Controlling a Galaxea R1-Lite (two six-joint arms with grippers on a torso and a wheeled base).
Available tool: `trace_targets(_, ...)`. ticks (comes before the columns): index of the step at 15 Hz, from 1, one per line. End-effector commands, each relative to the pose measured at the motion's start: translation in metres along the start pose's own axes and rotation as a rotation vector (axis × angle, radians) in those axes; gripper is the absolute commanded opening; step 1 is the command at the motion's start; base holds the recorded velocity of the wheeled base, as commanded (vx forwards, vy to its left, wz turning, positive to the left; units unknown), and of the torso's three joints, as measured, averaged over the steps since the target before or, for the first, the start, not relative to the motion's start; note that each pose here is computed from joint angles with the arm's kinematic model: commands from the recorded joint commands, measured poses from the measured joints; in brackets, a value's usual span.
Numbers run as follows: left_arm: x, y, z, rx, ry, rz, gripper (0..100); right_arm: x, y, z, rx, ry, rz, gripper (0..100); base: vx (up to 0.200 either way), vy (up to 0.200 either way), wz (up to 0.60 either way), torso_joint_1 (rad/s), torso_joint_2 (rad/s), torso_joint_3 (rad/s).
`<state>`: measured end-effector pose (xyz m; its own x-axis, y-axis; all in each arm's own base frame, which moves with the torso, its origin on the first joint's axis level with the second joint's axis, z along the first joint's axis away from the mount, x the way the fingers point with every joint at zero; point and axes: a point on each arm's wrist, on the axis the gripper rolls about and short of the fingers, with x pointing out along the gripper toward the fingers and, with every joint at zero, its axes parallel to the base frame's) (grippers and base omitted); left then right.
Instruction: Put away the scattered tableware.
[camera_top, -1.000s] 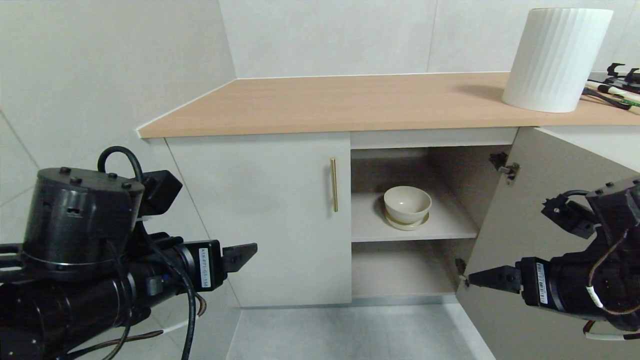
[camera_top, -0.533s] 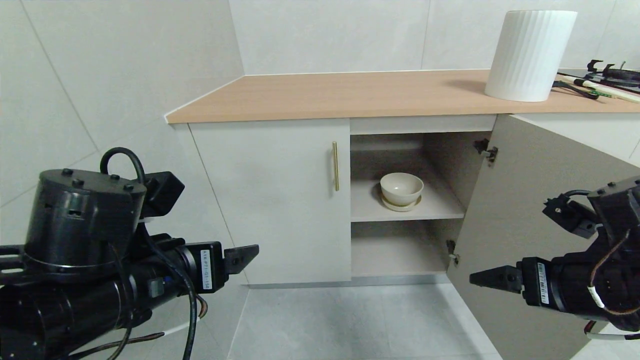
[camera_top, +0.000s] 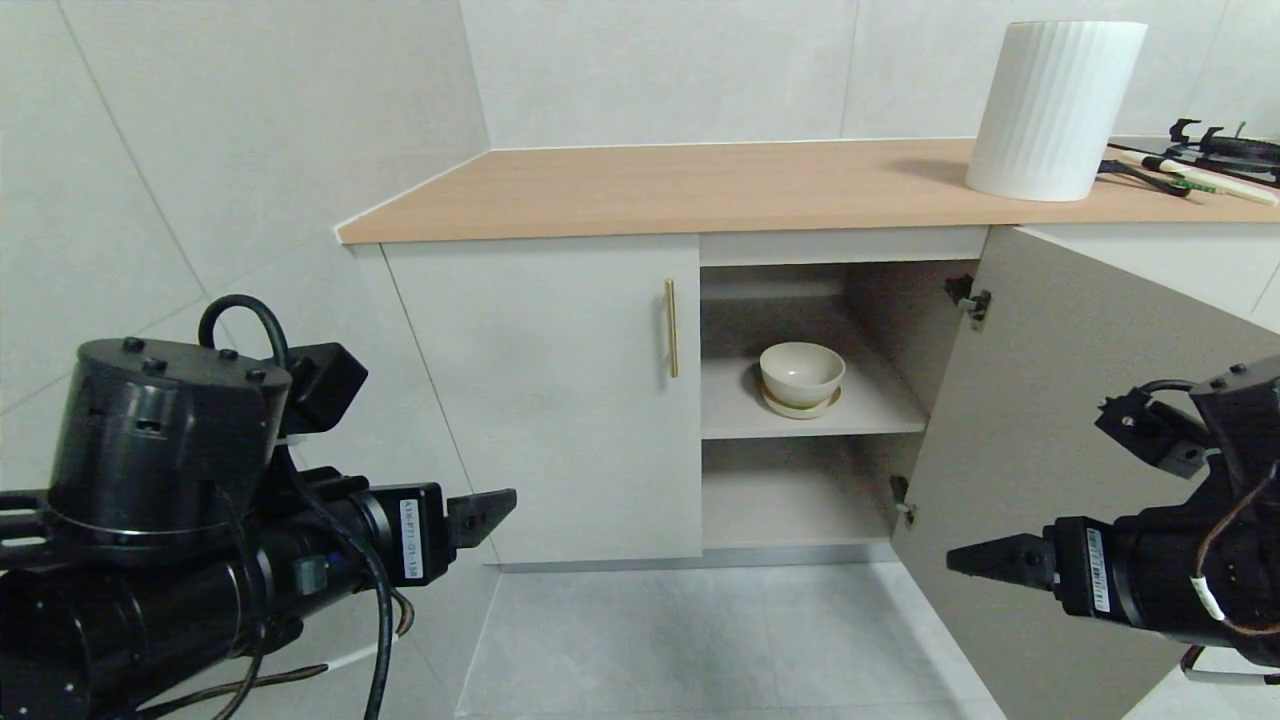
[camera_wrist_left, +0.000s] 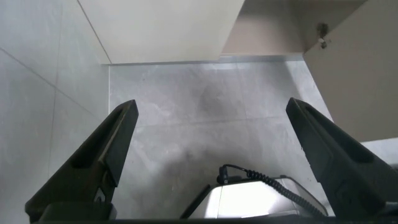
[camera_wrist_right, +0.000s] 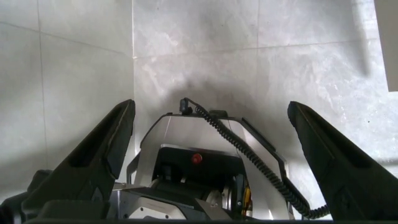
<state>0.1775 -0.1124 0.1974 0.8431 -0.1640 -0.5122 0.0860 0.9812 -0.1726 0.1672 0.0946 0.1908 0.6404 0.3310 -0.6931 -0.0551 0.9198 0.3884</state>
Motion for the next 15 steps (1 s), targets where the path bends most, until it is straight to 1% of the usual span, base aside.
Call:
trace_targets(1,0.001,0.000,0.000,0.000,0.001,0.002,100,-0.010,0.000,0.001,-0.013,-0.021,0.002,100,0.000,0.000,0.00,0.000,0.00,0.000)
trace_targets(4,0.000,0.000,0.000,-0.001,-0.002,0.002,100,-0.028,-0.005,-0.003,-0.092,-0.080,-0.058,100,0.000,0.000,0.00,0.000,0.00,0.000)
trace_targets(6,-0.001,0.000,0.000,-0.002,-0.003,0.001,100,-0.043,-0.008,-0.005,-0.137,-0.075,-0.075,100,0.000,-0.200,0.00,0.000,0.00,0.005)
trace_targets(8,-0.001,0.000,0.001,-0.002,-0.005,0.002,100,-0.056,-0.010,-0.008,-0.158,-0.045,-0.093,100,0.000,-0.200,0.00,0.000,0.00,0.007)
trace_targets(10,-0.001,0.000,0.001,-0.003,-0.007,0.001,100,-0.066,-0.011,-0.008,-0.173,-0.037,-0.101,100,0.000,-0.200,0.00,0.012,0.00,-0.007)
trace_targets(12,-0.001,0.000,0.001,-0.004,-0.005,0.001,100,-0.066,-0.013,-0.010,-0.192,-0.033,-0.135,100,0.000,-0.200,0.00,-0.005,0.00,0.014)
trace_targets(15,0.000,0.000,0.001,-0.003,-0.004,0.003,100,-0.068,-0.017,-0.014,-0.224,0.008,-0.176,100,0.000,-0.200,0.00,-0.001,0.00,0.009)
